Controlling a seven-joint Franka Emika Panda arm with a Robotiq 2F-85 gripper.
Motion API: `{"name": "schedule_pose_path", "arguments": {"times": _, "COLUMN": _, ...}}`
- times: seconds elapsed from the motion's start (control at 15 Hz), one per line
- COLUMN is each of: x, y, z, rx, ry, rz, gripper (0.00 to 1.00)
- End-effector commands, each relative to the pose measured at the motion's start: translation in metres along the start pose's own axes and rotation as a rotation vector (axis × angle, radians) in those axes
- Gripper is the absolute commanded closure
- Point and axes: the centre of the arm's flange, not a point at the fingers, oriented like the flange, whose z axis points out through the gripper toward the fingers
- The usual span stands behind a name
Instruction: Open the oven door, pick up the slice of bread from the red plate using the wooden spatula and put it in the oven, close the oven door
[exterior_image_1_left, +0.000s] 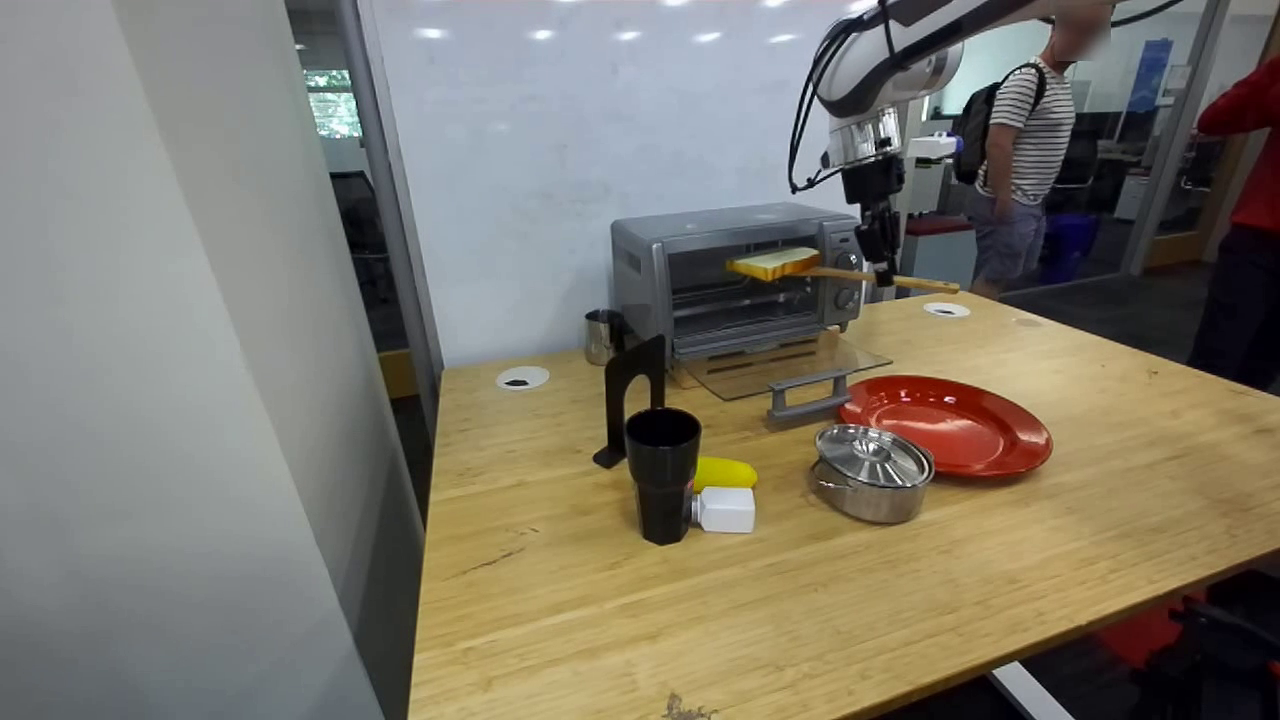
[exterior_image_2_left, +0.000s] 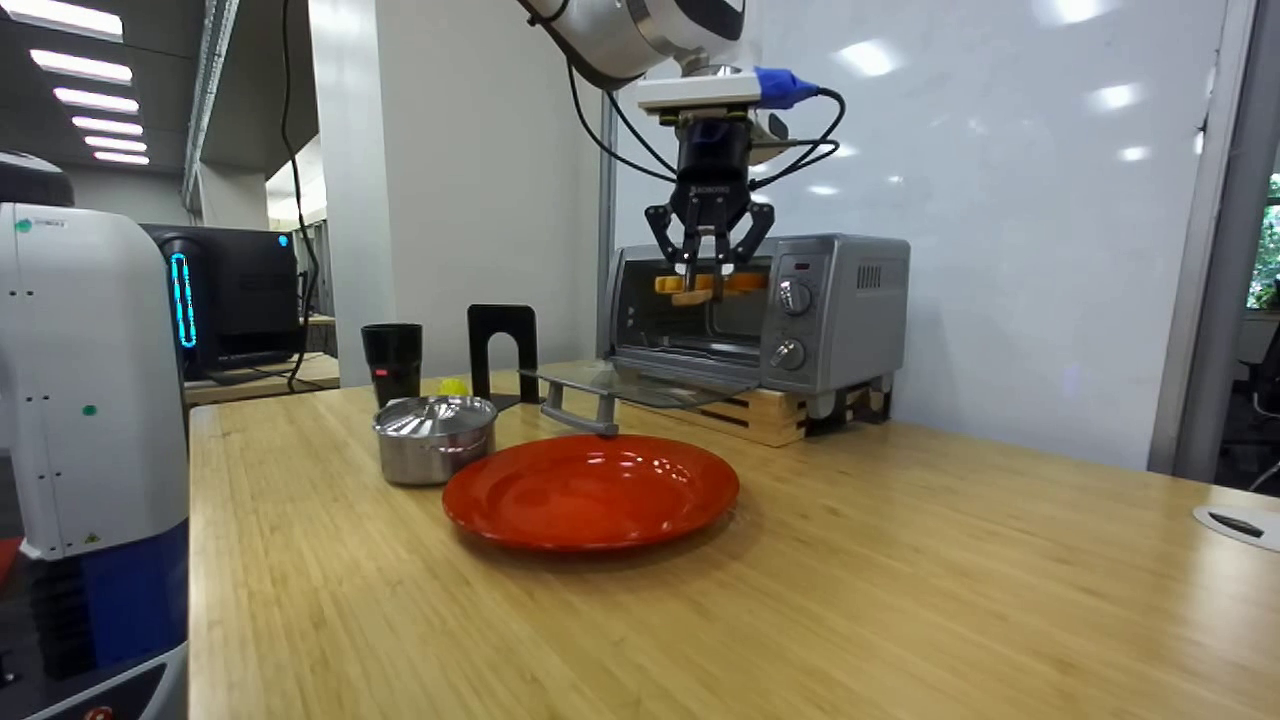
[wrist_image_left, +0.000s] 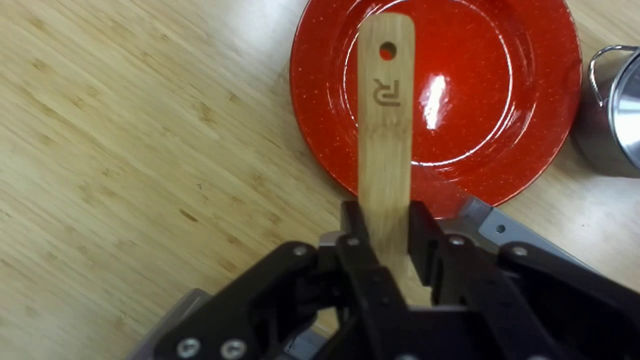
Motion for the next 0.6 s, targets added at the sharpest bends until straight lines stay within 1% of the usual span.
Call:
{"name": "schedule_pose_path", "arguments": {"times": 0.0, "x": 0.025, "y": 0.011, "z": -0.006, "rx": 0.023, "ry": 0.005, "rz": -0.021, "gripper": 0.94}}
{"name": "schedule_pose_path", "arguments": {"times": 0.27, "x": 0.042, "y": 0.013, "z": -0.009, "rx": 0.016, "ry": 0.021, "rz": -0.027, "gripper": 0.94}}
{"name": "schedule_pose_path", "arguments": {"times": 0.53, "x": 0.057, "y": 0.015, "z": -0.022, "rx": 0.002, "ry": 0.043, "rz": -0.033, "gripper": 0.94}}
